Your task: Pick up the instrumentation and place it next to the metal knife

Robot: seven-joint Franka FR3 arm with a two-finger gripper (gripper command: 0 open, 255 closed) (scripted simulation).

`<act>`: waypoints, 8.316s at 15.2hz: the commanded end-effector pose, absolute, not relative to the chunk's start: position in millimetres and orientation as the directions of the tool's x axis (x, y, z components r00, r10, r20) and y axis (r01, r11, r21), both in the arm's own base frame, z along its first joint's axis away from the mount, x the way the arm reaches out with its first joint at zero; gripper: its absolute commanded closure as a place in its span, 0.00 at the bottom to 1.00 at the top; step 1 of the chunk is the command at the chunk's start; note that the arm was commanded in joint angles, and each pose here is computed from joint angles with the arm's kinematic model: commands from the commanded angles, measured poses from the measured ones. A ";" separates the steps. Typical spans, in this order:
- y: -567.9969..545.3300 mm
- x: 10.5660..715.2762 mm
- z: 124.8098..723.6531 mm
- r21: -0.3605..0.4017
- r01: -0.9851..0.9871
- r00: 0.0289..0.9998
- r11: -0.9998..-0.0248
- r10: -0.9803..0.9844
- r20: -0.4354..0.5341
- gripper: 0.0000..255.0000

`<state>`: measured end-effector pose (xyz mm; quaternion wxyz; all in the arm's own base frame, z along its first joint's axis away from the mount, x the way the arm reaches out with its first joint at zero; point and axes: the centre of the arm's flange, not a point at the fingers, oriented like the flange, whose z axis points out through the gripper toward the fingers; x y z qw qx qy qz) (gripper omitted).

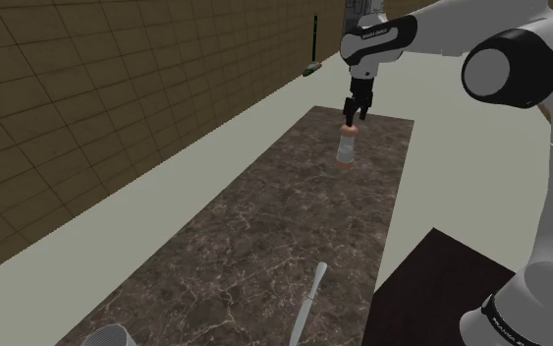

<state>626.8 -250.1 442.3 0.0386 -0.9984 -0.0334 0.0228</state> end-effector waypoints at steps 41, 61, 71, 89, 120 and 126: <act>-240.1 631.0 481.0 -0.080 0.067 0.997 -0.995 0.070 -0.041 1.00; 6.3 597.0 569.5 -0.080 0.067 0.997 -0.995 0.070 -0.041 1.00; 129.5 579.9 613.8 -0.080 0.067 0.997 -0.995 0.070 -0.041 1.00; 263.0 561.5 624.8 -0.080 0.067 0.997 -0.995 0.070 -0.041 1.00; 263.0 561.5 461.1 -0.080 0.067 0.997 -0.995 0.070 -0.041 1.00; 263.0 561.5 429.4 -0.080 0.067 0.997 -0.995 0.070 -0.041 1.00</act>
